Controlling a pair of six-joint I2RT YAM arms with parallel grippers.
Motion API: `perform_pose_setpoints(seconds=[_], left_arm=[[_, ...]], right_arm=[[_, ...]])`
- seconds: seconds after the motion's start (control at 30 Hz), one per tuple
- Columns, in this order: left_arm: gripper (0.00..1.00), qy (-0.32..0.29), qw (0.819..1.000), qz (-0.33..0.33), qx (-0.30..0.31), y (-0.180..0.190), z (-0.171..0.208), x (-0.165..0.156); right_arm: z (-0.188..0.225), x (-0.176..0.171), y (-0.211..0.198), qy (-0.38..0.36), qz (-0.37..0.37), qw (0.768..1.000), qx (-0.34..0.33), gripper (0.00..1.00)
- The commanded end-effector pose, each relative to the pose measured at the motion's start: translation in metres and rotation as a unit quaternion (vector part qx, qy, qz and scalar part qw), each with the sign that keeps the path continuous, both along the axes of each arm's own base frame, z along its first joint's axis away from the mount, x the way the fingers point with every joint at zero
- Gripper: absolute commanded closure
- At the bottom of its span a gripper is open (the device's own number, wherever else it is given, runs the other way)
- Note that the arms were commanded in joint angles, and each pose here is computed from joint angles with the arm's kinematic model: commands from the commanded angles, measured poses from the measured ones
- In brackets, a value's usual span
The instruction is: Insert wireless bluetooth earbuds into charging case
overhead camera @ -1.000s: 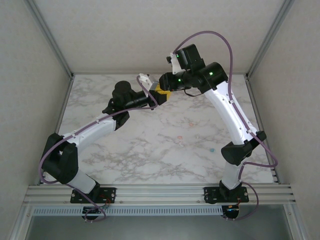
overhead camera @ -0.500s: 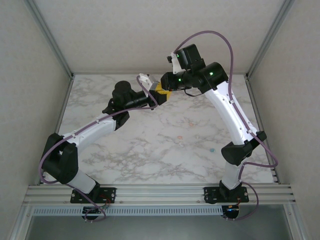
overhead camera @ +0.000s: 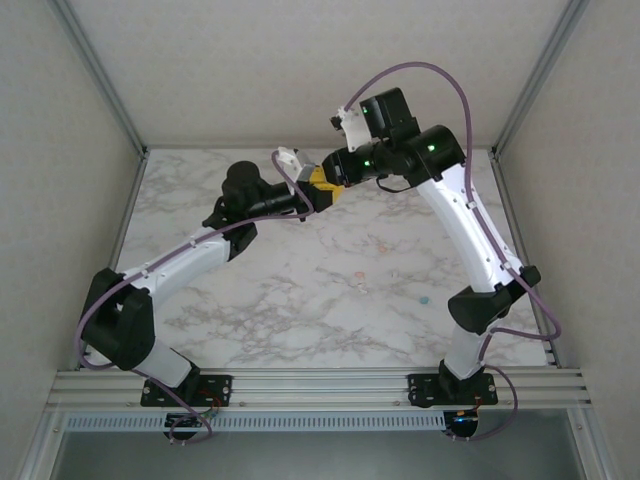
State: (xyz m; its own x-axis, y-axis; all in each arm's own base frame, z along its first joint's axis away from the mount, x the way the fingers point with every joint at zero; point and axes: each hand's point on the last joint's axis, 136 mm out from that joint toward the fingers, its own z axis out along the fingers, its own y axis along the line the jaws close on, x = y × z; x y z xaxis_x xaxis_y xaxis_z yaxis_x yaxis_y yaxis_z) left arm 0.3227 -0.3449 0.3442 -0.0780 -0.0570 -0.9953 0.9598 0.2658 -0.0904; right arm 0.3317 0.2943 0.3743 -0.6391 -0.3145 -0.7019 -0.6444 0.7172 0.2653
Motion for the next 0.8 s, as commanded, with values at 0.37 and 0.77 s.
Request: perform_pose_setpoints(seconds=[0.37, 0.77], left_arm=[[0.82, -0.046, 0.995, -0.067, -0.059, 0.013, 0.071, -0.034], [0.82, -0.043, 0.997, -0.038, -0.043, 0.015, 0.058, -0.025]], right_arm=[[0.030, -0.029, 0.004, -0.031, 0.089, 0.993, 0.070, 0.63], [0.058, -0.022, -0.009, -0.059, 0.028, 0.993, 0.099, 0.50]])
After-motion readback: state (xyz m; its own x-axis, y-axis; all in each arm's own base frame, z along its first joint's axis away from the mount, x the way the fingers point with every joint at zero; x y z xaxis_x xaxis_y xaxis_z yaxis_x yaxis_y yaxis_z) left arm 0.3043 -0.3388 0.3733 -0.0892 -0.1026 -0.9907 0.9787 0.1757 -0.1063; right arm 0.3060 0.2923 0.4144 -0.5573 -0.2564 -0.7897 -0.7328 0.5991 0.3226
